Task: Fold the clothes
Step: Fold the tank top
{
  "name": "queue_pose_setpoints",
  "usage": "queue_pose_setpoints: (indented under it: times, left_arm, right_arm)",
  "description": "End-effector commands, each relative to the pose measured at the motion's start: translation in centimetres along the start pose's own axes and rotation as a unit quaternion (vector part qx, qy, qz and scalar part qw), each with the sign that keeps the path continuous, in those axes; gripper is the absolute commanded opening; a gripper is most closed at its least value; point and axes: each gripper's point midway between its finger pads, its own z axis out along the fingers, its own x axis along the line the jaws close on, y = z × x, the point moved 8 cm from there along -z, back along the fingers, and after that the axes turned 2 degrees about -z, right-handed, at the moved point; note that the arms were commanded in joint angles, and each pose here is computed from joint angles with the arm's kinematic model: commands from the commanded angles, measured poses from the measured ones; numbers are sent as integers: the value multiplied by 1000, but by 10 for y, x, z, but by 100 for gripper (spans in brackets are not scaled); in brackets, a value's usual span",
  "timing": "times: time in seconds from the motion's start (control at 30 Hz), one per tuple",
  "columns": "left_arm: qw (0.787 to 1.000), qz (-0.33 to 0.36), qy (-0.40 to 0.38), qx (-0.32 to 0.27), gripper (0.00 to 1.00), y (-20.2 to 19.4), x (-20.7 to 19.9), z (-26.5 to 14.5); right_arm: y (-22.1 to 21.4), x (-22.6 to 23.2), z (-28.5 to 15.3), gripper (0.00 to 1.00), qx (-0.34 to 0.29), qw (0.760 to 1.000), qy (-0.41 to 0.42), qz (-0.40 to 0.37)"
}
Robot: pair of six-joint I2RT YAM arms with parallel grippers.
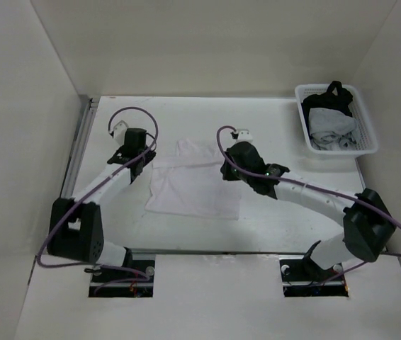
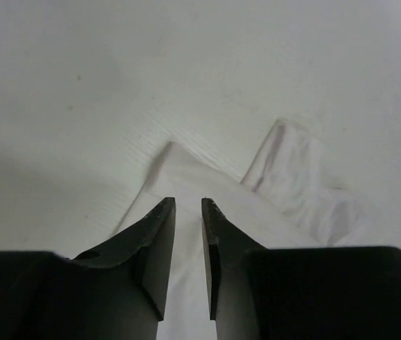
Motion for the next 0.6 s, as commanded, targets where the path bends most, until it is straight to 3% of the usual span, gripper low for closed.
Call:
queue_pose_setpoints:
  times: [0.0,0.2,0.57]
  left_arm:
    - [994,-105,8,41,19,-9,12,33]
    - [985,-162,9,67,17,-22,33,66]
    - [987,-135,-50,65,17,-33,20,67]
  right_arm:
    - [27,2,17,2,-32,999,14,-8]
    - [29,-3,25,4,-37,999,16,-5]
    - [4,-18,37,6,-12,1000,18,7]
